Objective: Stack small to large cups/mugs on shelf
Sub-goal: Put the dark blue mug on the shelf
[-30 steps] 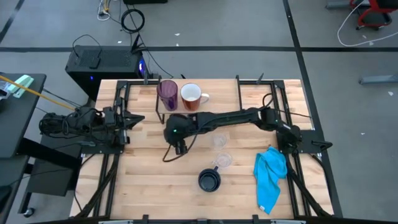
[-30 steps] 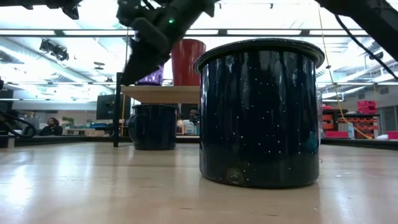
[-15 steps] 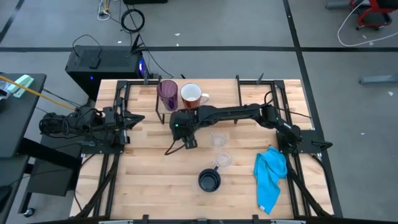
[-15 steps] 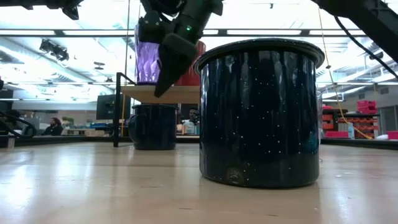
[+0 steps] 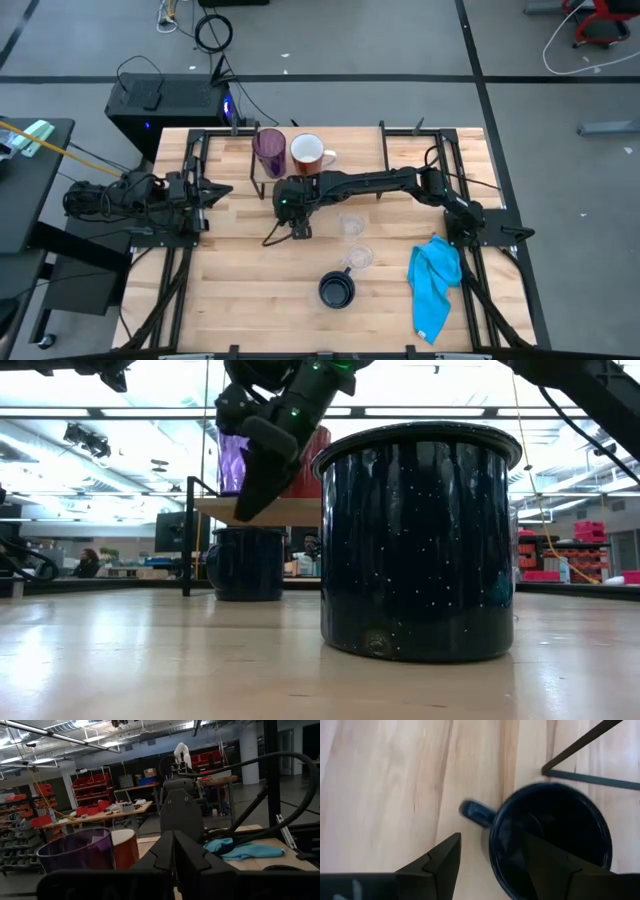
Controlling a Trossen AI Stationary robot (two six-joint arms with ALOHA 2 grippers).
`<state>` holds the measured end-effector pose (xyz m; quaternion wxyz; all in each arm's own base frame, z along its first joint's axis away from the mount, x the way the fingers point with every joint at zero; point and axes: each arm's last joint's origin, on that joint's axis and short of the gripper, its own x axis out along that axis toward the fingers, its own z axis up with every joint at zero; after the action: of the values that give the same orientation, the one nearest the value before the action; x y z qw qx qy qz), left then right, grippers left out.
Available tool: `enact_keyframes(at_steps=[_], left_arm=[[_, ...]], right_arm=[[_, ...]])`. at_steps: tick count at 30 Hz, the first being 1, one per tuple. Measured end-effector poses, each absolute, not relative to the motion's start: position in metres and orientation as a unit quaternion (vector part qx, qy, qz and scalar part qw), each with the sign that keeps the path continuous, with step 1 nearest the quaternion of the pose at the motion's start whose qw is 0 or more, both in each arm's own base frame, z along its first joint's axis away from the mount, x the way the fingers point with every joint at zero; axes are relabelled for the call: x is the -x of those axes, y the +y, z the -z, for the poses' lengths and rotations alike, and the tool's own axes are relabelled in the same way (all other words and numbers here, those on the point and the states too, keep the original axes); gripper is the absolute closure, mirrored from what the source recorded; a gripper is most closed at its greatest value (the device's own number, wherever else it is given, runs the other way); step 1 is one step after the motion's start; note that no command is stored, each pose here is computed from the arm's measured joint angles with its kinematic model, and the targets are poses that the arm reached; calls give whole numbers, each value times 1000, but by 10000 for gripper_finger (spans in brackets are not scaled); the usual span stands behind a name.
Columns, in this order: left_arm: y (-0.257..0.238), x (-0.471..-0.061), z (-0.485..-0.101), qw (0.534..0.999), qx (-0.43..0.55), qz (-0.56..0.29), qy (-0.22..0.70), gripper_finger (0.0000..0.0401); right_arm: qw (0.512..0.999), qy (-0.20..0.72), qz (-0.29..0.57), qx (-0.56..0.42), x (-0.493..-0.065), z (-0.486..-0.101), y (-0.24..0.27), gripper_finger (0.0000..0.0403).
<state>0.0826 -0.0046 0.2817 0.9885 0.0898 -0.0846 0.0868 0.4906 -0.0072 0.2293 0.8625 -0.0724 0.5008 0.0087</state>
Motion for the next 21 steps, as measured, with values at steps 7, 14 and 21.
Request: enact_keyframes(at_steps=[7,14,21], left_arm=[[-5,-83,-282,989,-90,-87,-85,393],[-5,-83,-282,989,-90,-87,-85,377],[-5,-83,-282,989,-90,-87,-85,383]], right_arm=[[883,468,24,17,-498,-230,-7,188],[893,448,32,2,-502,-232,-8,188],[896,440,58,10,-503,-233,-9,196]])
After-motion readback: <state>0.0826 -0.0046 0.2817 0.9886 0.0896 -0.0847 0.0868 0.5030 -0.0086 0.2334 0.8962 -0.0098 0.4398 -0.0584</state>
